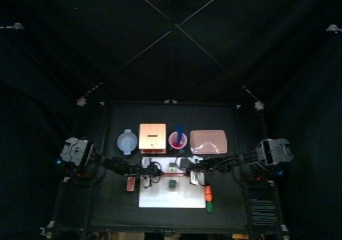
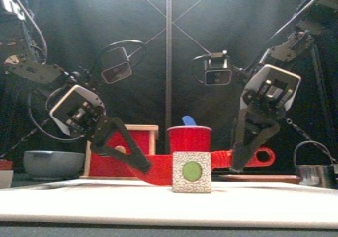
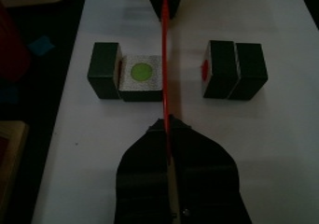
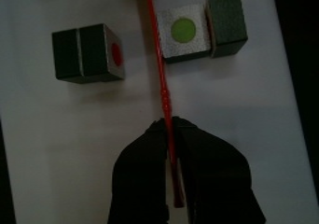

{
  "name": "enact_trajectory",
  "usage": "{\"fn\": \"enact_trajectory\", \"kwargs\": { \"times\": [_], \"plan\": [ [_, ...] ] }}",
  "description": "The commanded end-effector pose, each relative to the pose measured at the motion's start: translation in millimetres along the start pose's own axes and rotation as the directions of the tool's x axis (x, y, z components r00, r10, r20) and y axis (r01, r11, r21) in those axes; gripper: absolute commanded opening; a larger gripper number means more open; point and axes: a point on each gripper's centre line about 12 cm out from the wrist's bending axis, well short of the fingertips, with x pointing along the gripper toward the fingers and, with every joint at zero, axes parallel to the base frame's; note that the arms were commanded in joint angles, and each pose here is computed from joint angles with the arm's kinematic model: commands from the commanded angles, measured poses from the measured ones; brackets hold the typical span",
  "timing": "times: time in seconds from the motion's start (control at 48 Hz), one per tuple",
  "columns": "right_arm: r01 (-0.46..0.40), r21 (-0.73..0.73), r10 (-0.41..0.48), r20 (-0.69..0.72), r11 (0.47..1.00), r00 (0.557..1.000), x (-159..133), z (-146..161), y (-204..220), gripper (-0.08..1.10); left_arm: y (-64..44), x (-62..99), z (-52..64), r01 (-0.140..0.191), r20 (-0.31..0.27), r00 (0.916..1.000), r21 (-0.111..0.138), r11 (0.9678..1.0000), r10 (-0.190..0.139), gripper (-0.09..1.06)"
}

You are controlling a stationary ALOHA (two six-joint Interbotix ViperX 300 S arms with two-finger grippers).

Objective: Cut the sushi into 4 pieces with the knife
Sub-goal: Cut the sushi into 4 pieces

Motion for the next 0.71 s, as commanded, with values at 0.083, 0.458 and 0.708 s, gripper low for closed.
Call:
{"fn": "enact_trajectory", "kwargs": {
  "times": [0.083, 0.458, 0.708],
  "plan": [
    [-0.048, -0.007, 0.049, 0.140, 0.999, 0.989, -32, 35, 16, 0.09, -4.7, -12.6, 27.2, 0.025, 0.084, 0.9962, 0.004, 0.9997, -0.025, 0.22],
    [-0.105, -0.033, 0.109, 0.172, 0.994, 0.979, -46, 36, 39, 0.09, -29.6, -29.8, 48.1, 0.097, 0.157, 0.9823, 0.043, 0.9944, -0.102, 0.22],
    [-0.116, -0.022, 0.118, 0.136, 0.993, 0.984, -39, 25, 45, 0.09, -35.2, -27.3, 47.1, 0.107, 0.152, 0.9820, 0.047, 0.9932, -0.113, 0.22]
  ]
}}
